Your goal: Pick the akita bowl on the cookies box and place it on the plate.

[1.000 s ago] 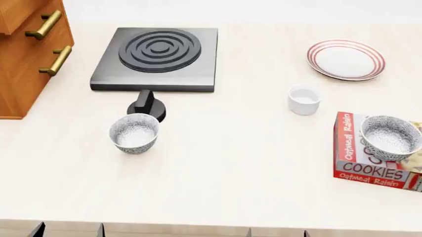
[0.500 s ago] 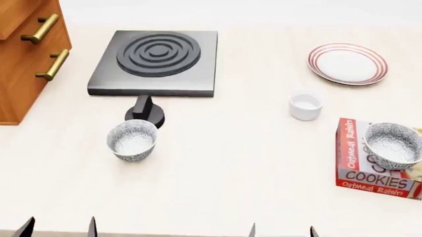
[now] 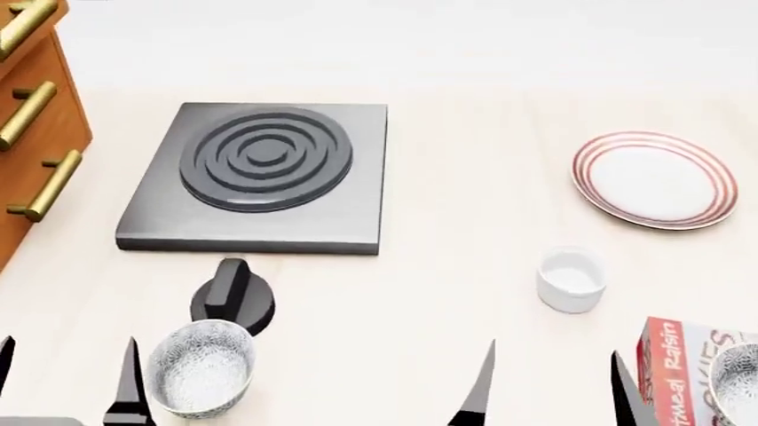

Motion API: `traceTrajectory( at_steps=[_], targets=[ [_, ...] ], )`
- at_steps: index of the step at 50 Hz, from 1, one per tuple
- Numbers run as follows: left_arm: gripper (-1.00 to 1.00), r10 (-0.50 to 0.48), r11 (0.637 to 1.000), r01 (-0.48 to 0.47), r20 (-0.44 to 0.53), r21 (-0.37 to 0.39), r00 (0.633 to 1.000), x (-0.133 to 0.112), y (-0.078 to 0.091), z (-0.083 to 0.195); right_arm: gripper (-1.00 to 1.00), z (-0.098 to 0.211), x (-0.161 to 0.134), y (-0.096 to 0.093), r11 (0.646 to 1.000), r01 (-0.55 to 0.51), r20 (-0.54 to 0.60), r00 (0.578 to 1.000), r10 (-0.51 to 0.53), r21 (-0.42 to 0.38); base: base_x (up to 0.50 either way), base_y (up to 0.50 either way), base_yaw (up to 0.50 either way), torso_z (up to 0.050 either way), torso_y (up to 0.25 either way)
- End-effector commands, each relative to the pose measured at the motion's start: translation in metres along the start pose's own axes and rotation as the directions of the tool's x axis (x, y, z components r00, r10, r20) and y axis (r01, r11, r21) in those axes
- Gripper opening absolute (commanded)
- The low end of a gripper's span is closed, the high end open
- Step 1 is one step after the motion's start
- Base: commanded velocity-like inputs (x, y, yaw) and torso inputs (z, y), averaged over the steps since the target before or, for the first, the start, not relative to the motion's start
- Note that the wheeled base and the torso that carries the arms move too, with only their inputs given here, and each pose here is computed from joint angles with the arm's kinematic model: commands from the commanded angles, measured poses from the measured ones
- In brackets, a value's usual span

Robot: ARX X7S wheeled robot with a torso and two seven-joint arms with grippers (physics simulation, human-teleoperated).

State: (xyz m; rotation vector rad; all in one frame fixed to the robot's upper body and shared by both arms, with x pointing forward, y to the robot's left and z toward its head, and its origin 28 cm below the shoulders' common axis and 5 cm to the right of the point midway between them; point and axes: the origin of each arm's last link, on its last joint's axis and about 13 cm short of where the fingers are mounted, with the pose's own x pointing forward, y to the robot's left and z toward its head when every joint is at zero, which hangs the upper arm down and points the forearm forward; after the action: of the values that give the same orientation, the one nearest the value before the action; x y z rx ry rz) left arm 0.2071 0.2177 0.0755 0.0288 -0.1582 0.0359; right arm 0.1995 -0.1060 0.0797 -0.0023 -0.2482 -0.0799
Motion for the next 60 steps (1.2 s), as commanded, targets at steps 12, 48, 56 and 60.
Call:
traceTrajectory(
  at_steps=[12, 48, 56, 60],
  targets=[
    [1.0, -0.014, 1.0, 0.015, 0.041, -0.009, 0.999, -0.003, 0.002, 0.014, 1.0, 0.021, -0.003, -0.005, 1.0, 0.003, 0.085, 0.996, -0.002, -0.012, 0.5, 0.0, 0.0, 0.0, 0.0],
    [1.0, -0.014, 1.0, 0.014, 0.041, -0.007, 0.999, -0.004, 0.003, 0.014, 1.0, 0.026, -0.006, -0.006, 1.0, -0.009, 0.102, 0.995, 0.007, 0.018, 0.16, -0.2, 0.0, 0.0, 0.0],
    [1.0, -0.014, 1.0, 0.015, 0.043, -0.006, 0.999, -0.004, 0.003, 0.014, 1.0, 0.028, -0.007, -0.007, 1.0, -0.013, 0.113, 0.993, 0.011, 0.014, -0.17, -0.5, 0.0, 0.0, 0.0],
    [1.0, -0.014, 1.0, 0.015, 0.041, -0.006, 0.999, -0.004, 0.003, 0.014, 1.0, 0.029, -0.007, -0.007, 1.0, -0.016, 0.116, 0.993, 0.014, 0.015, -0.14, -0.5, 0.0, 0.0, 0.0]
  ],
)
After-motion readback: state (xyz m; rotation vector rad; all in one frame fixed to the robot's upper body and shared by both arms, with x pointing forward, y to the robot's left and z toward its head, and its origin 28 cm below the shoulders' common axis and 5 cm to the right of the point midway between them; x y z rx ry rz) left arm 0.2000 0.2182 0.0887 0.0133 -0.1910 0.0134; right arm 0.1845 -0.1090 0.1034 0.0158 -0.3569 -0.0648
